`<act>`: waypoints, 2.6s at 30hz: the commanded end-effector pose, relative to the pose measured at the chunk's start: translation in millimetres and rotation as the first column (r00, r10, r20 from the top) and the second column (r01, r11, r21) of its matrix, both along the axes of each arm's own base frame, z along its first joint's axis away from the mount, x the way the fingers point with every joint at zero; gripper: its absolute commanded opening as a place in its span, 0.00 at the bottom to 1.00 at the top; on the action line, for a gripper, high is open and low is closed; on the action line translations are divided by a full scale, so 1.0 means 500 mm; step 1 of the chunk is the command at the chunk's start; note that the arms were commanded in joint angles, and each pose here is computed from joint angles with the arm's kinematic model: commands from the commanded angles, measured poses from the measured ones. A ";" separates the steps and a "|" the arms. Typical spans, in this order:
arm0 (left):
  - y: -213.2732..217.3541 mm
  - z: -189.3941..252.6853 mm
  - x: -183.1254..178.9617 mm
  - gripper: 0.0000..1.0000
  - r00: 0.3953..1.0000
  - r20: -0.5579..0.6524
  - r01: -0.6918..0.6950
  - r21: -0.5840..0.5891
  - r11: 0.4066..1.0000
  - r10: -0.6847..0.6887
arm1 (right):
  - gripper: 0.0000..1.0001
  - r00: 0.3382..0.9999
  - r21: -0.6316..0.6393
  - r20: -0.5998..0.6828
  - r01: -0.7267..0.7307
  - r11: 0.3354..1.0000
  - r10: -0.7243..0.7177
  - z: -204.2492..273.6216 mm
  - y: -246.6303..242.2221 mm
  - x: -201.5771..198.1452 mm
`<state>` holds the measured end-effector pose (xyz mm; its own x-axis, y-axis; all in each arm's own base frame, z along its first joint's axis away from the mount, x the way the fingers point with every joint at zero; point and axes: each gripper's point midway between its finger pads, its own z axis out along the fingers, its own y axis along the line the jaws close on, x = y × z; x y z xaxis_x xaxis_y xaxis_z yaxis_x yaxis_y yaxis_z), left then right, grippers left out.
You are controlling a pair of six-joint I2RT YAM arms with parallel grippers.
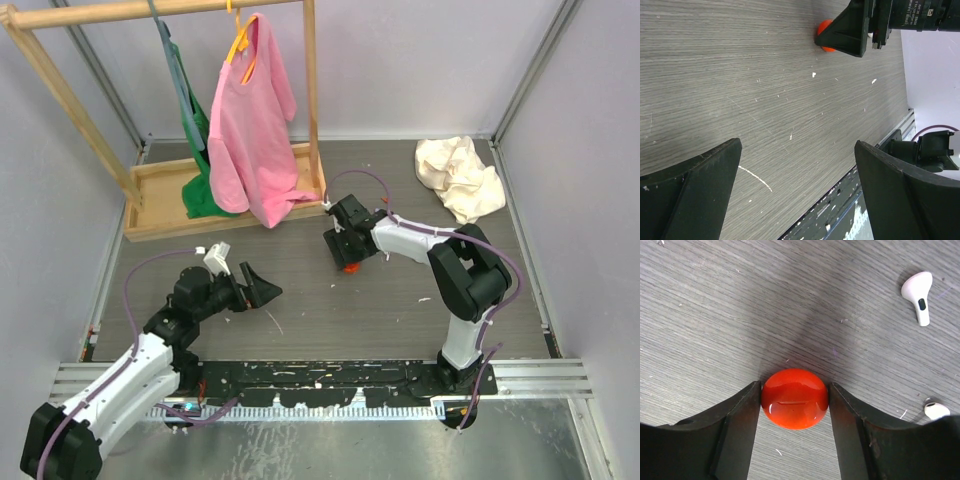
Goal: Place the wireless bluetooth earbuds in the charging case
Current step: Move the charging case to the center of the board, then pick up the charging case at the center of the board.
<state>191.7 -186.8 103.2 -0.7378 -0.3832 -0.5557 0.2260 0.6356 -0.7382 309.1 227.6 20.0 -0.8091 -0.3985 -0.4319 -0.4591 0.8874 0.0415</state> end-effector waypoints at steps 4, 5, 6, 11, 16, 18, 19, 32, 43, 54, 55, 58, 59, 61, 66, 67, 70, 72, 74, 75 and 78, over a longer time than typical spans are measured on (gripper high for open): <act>-0.031 0.061 0.025 0.98 0.995 0.099 -0.002 -0.064 0.998 0.008 | 0.57 0.999 0.055 0.039 0.030 0.998 -0.032 0.041 0.017 0.011; -0.034 0.062 0.024 0.98 0.995 0.101 0.000 -0.063 0.998 0.007 | 0.56 0.998 0.065 0.048 0.037 0.997 -0.040 0.049 0.020 0.012; -0.037 0.062 0.024 0.98 0.995 0.104 -0.002 -0.061 0.998 0.008 | 0.55 0.997 0.070 0.056 0.045 0.997 -0.049 0.054 0.022 0.011; -0.051 0.064 0.023 0.98 0.994 0.108 -0.012 -0.070 0.997 0.019 | 0.54 0.991 0.123 0.087 0.089 0.988 -0.100 0.083 0.041 0.004; -0.065 0.077 0.029 0.98 0.990 0.134 -0.032 -0.095 0.995 0.045 | 0.54 0.980 0.178 0.134 0.125 0.976 -0.150 0.121 0.062 -0.002; -0.069 0.082 0.033 0.98 0.988 0.144 -0.047 -0.107 0.993 0.062 | 0.54 0.975 0.216 0.140 0.142 0.966 -0.175 0.137 0.072 -0.005; -0.071 0.084 0.036 0.98 0.987 0.147 -0.054 -0.112 0.992 0.071 | 0.54 0.972 0.241 0.143 0.149 0.959 -0.187 0.147 0.079 -0.009; -0.139 0.117 0.052 1.00 0.972 0.203 -0.086 -0.157 0.984 0.117 | 0.54 0.900 0.512 0.202 0.239 0.825 -0.386 0.281 0.124 -0.044; -0.206 0.175 0.054 0.95 0.940 0.324 -0.039 -0.215 0.976 0.109 | 0.54 0.861 0.680 0.157 0.262 0.685 -0.484 0.352 0.137 -0.077; -0.226 0.212 0.073 0.77 0.909 0.389 -0.047 -0.265 0.963 0.151 | 0.54 0.837 0.764 0.097 0.284 0.579 -0.539 0.376 0.133 -0.100; -0.230 0.214 0.073 0.75 0.907 0.396 -0.039 -0.267 0.963 0.146 | 0.55 0.834 0.768 0.093 0.287 0.572 -0.544 0.377 0.132 -0.102; -0.240 0.223 0.071 0.71 0.901 0.411 -0.018 -0.279 0.960 0.137 | 0.55 0.828 0.785 0.077 0.292 0.546 -0.555 0.382 0.131 -0.106; -0.243 0.223 0.069 0.70 0.900 0.415 -0.013 -0.280 0.960 0.134 | 0.54 0.828 0.790 0.074 0.292 0.540 -0.556 0.383 0.132 -0.107; -0.247 0.226 0.070 0.68 0.897 0.422 -0.010 -0.286 0.958 0.135 | 0.55 0.827 0.795 0.070 0.292 0.532 -0.559 0.386 0.132 -0.108; -0.246 0.231 0.079 0.63 0.891 0.426 -0.029 -0.294 0.955 0.158 | 0.55 0.824 0.796 0.063 0.299 0.526 -0.564 0.381 0.133 -0.111; -0.247 0.233 0.080 0.62 0.889 0.429 -0.030 -0.293 0.956 0.159 | 0.55 0.823 0.798 0.061 0.299 0.522 -0.565 0.380 0.132 -0.112; -0.251 0.231 0.083 0.57 0.888 0.432 -0.031 -0.285 0.958 0.157 | 0.55 0.822 0.808 0.057 0.296 0.510 -0.567 0.380 0.131 -0.113; -0.253 0.226 0.085 0.53 0.890 0.429 -0.032 -0.279 0.960 0.154 | 0.55 0.822 0.812 0.059 0.290 0.506 -0.566 0.384 0.131 -0.114; -0.255 0.224 0.085 0.48 0.892 0.426 -0.029 -0.278 0.960 0.150 | 0.56 0.822 0.816 0.061 0.286 0.503 -0.567 0.386 0.130 -0.114; -0.256 0.222 0.085 0.46 0.893 0.425 -0.028 -0.277 0.960 0.148 | 0.56 0.821 0.817 0.061 0.285 0.501 -0.567 0.386 0.129 -0.115; -0.257 0.219 0.083 0.36 0.893 0.426 -0.024 -0.271 0.962 0.142 | 0.58 0.825 0.825 0.065 0.272 0.495 -0.562 0.390 0.130 -0.116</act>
